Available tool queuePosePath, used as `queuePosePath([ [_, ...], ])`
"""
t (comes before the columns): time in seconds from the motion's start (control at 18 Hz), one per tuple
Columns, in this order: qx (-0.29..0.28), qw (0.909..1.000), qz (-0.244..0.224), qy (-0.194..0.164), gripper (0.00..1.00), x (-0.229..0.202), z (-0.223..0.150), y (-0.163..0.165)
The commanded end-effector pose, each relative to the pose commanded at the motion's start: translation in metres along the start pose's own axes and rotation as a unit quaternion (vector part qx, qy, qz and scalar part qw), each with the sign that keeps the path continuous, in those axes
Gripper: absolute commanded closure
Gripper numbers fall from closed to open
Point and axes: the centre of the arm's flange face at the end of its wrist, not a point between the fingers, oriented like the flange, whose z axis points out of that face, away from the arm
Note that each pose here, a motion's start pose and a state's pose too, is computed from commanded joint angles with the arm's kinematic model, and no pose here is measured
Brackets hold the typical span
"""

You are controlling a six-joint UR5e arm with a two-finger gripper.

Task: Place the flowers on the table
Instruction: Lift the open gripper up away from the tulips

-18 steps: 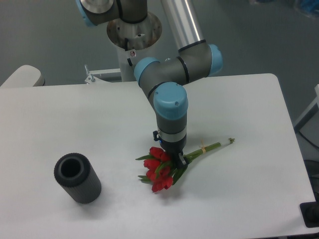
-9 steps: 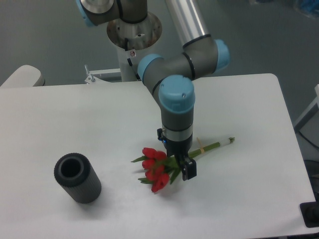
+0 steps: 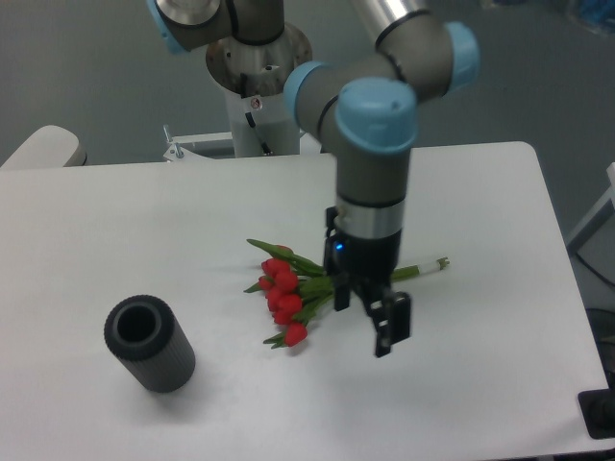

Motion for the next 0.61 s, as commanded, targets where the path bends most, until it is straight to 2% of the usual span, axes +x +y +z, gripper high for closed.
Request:
queuePosePath([
  [0.39, -0.016, 0.9936, 0.106, 0.035, 0.0, -0.008, -0.013, 0.078],
  [0.61, -0.018, 0.9922, 0.119, 0.032, 0.0, -0.006, -0.02, 0.08],
])
